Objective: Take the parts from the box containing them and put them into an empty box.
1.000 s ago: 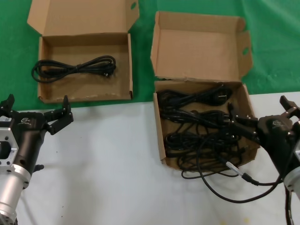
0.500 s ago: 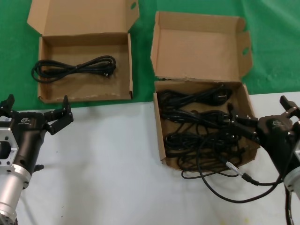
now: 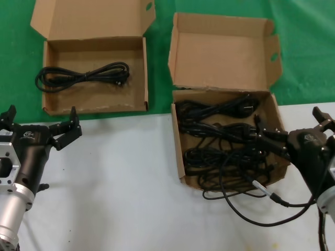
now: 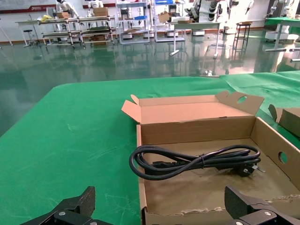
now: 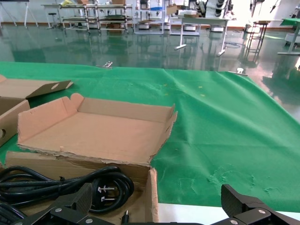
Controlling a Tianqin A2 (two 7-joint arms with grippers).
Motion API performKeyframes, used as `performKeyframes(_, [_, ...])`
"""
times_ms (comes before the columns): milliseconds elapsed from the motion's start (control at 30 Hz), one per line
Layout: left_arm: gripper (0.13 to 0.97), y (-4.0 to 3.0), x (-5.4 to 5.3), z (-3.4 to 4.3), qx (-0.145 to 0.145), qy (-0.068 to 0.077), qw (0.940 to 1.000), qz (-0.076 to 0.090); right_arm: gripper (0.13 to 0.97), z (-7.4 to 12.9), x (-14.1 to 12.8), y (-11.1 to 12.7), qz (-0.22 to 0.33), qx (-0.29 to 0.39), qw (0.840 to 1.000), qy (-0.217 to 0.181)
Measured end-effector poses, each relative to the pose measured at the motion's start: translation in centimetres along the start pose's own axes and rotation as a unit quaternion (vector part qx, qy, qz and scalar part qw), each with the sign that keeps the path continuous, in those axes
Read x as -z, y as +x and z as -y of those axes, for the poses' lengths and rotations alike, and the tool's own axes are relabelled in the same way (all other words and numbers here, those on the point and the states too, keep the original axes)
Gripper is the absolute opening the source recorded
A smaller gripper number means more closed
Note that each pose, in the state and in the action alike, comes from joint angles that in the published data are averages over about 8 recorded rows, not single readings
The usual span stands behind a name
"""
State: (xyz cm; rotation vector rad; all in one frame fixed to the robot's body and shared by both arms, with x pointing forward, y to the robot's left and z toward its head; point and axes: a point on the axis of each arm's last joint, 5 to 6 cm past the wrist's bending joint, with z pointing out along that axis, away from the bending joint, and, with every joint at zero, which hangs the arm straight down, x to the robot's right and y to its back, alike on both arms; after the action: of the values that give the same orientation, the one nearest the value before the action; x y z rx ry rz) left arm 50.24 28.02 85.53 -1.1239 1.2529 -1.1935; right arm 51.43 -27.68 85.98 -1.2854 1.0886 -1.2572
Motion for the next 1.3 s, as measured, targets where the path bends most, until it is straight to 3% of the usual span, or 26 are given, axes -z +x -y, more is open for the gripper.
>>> performKeyframes(1300, [0.966,0.00,0.00,0.00,0.000,0.000,1.0000,0.000,0.966,0.00,0.00,0.00,0.000,0.000,1.000,0.000])
